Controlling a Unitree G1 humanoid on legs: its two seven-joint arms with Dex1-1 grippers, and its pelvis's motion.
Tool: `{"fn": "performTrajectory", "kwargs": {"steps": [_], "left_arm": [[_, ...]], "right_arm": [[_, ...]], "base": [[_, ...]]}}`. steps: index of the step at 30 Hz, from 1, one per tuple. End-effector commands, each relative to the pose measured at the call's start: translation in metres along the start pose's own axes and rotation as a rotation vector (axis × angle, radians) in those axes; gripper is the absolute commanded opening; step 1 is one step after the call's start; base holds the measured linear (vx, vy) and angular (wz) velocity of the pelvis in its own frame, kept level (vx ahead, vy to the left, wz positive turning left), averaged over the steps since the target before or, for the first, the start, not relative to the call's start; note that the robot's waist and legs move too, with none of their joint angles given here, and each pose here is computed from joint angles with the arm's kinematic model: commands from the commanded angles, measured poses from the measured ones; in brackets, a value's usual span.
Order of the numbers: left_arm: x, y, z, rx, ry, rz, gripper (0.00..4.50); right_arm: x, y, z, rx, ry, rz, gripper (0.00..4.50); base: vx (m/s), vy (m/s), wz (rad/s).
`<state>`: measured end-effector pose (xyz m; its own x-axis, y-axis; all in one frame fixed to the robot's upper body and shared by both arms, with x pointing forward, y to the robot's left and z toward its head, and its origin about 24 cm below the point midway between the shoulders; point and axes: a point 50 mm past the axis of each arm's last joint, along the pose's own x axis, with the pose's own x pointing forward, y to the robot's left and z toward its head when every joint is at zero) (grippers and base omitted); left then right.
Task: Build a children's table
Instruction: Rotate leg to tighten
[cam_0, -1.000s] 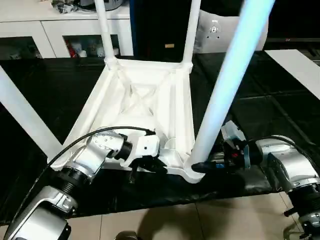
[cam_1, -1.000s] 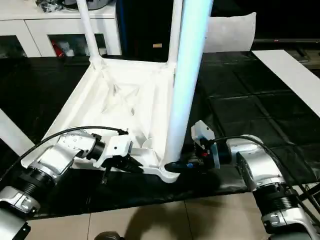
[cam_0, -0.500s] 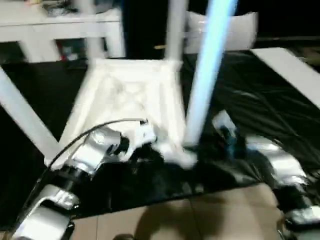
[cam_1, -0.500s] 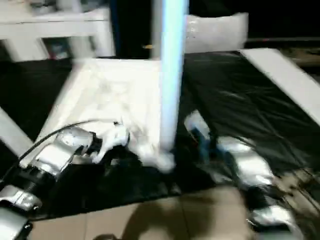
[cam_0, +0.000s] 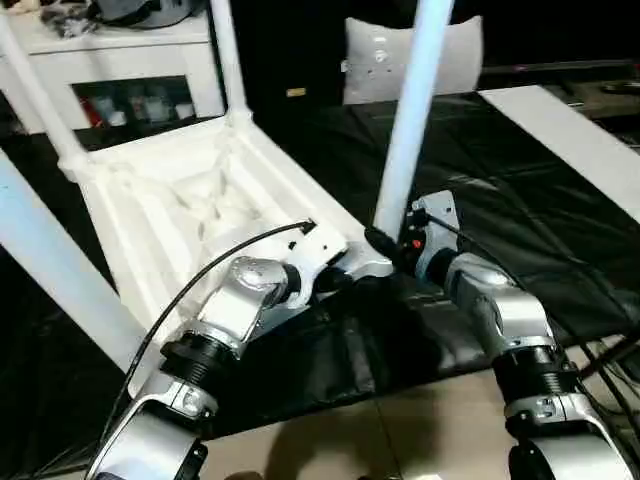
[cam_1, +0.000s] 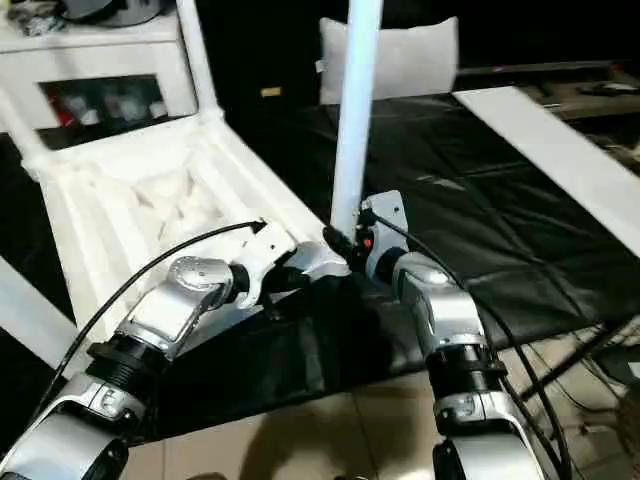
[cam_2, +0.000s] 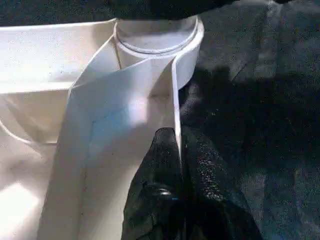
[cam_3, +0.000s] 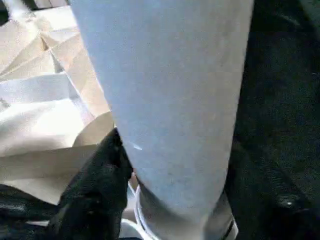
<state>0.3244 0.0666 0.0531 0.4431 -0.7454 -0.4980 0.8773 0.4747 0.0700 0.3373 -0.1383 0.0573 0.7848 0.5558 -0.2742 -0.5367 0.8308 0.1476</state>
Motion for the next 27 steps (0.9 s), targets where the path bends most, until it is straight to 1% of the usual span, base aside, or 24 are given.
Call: {"fn": "performTrajectory", "kwargs": {"steps": [1, 2, 3, 5, 6, 8, 11, 12, 13, 14, 18, 19, 20, 22, 24, 26, 27], "left_arm": [[0.000, -0.007, 0.008, 0.062, -0.045, -0.076, 0.00], [0.000, -0.006, 0.008, 0.066, -0.045, -0.078, 0.00], [-0.004, -0.005, 0.005, 0.099, -0.040, -0.099, 0.00], [-0.006, -0.003, 0.002, 0.110, -0.030, -0.113, 0.00], [-0.009, -0.002, -0.001, 0.124, -0.020, -0.136, 0.00], [-0.011, -0.002, -0.004, 0.129, -0.012, -0.156, 0.00], [-0.021, -0.001, -0.012, 0.185, 0.018, -0.258, 0.00], [-0.021, -0.001, -0.012, 0.185, 0.018, -0.258, 0.00], [-0.023, -0.001, -0.013, 0.198, 0.022, -0.286, 0.00], [-0.029, 0.000, -0.017, 0.218, 0.042, -0.333, 0.00], [-0.038, 0.001, -0.023, 0.273, 0.070, -0.422, 0.00], [-0.039, 0.000, -0.024, 0.286, 0.075, -0.441, 0.00], [-0.039, 0.000, -0.024, 0.286, 0.075, -0.441, 0.00], [-0.043, -0.001, -0.024, 0.307, 0.078, -0.486, 0.00], [-0.046, -0.004, -0.023, 0.328, 0.068, -0.541, 0.00], [-0.047, -0.006, -0.022, 0.334, 0.065, -0.564, 0.00], [-0.047, -0.008, -0.022, 0.341, 0.063, -0.584, 0.00]], "right_arm": [[-0.003, 0.006, -0.002, -0.023, 0.000, 0.091, 3.06], [-0.004, 0.005, -0.002, -0.030, 0.001, 0.097, 3.14], [-0.013, -0.001, -0.001, -0.078, 0.003, 0.147, 3.23], [-0.020, -0.006, 0.000, -0.102, 0.005, 0.187, 3.48], [-0.028, -0.008, 0.001, -0.127, 0.011, 0.251, 3.57], [-0.033, -0.009, 0.002, -0.137, 0.020, 0.291, 3.74], [-0.050, -0.022, 0.007, -0.186, 0.061, 0.346, 4.00], [-0.050, -0.022, 0.007, -0.186, 0.061, 0.346, 4.09], [-0.054, -0.023, 0.008, -0.206, 0.071, 0.377, 4.09], [-0.062, -0.023, 0.008, -0.253, 0.096, 0.457, 4.09], [-0.075, -0.021, 0.007, -0.309, 0.139, 0.599, 4.09], [-0.076, -0.020, 0.007, -0.311, 0.145, 0.620, 4.09], [-0.076, -0.020, 0.007, -0.311, 0.145, 0.620, 3.94], [-0.077, -0.019, 0.007, -0.314, 0.149, 0.656, 3.94], [-0.076, -0.016, 0.007, -0.335, 0.152, 0.695, 3.66], [-0.075, -0.015, 0.005, -0.339, 0.153, 0.705, 3.59], [-0.074, -0.014, 0.004, -0.339, 0.153, 0.719, 3.47]], "base": [[0.000, 0.000, 0.00], [0.000, 0.000, 0.00], [0.000, 0.000, 0.00], [0.000, 0.000, 0.00], [0.000, 0.000, 0.00], [0.000, 0.000, 0.00], [0.000, 0.000, 0.00], [0.000, 0.000, 0.00], [0.000, 0.000, 0.00], [0.000, 0.000, 0.00], [0.000, 0.000, 0.00], [0.000, 0.000, 0.00], [0.000, 0.000, 0.00], [0.000, 0.000, 0.00], [0.000, 0.000, 0.00], [0.000, 0.000, 0.00], [0.000, 0.000, 0.00]]}}
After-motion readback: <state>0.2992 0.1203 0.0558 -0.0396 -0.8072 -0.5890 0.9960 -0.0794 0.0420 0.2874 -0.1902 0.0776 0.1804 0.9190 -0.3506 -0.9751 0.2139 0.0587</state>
